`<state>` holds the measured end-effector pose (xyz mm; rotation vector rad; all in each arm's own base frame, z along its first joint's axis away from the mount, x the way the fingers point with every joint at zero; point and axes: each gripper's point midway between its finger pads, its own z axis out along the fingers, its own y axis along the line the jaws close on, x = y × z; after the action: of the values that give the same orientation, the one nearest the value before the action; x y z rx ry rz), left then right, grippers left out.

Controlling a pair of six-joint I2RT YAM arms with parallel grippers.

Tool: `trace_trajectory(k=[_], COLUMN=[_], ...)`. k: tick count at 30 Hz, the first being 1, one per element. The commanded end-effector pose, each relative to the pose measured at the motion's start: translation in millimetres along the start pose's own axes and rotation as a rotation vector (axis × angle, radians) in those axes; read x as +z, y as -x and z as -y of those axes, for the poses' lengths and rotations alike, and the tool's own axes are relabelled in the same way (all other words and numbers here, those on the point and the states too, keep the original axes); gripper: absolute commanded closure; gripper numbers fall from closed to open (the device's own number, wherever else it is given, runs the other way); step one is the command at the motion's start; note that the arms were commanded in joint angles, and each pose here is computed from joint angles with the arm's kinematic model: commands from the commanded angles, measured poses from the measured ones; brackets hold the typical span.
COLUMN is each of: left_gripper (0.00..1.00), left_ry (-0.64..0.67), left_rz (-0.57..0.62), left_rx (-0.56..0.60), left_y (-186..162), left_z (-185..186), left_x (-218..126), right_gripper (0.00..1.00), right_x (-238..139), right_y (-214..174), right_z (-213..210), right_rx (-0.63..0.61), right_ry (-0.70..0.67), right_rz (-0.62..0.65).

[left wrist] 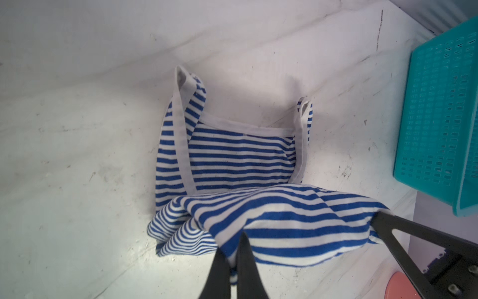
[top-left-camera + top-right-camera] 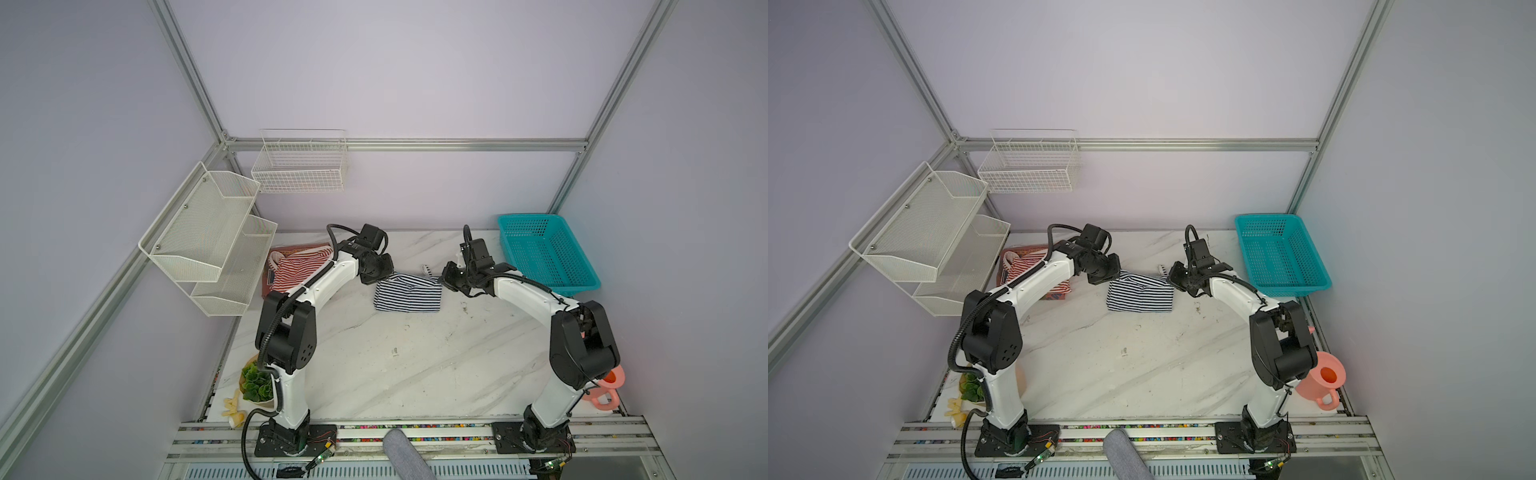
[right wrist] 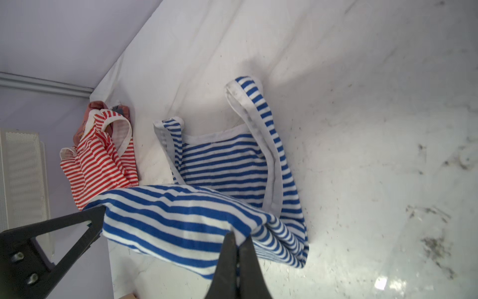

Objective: Fold and stack the tank tops
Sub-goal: 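Fold the held edge with both grippers away from the robot over the straps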

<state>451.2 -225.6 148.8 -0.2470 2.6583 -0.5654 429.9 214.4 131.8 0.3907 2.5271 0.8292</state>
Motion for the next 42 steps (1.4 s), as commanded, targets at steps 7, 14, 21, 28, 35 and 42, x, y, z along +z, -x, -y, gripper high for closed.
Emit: trace_trajectory(k=[7, 14, 21, 28, 35, 42], left_gripper=[0.62, 0.48, 0.31, 0.24, 0.20, 0.20], left_ry=[-0.071, -0.045, 0.014, 0.031, -0.027, -0.035], left_rz=[0.104, 0.214, 0.087, -0.041, -0.058, -0.091], left_rx=[-0.041, -0.050, -0.002, -0.035, -0.091, -0.103], left_y=[74, 99, 42, -4, -10, -18], left_z=[11, 4, -28, -57, -53, -57], left_x=[7, -22, -14, 28, 52, 71], right_gripper=[0.62, 0.37, 0.26, 0.26, 0.31, 0.36], right_x=[45, 29, 23, 39, 53, 69], right_y=[58, 79, 30, -5, -14, -34], right_z=[-15, -20, 21, 52, 58, 68], right_rx=[-0.035, -0.074, -0.129, -0.137, -0.110, -0.087], right_ry=[0.134, 0.154, 0.053, 0.021, 0.044, 0.056], right_rz=[-0.006, 0.052, -0.055, -0.143, -0.173, -0.226])
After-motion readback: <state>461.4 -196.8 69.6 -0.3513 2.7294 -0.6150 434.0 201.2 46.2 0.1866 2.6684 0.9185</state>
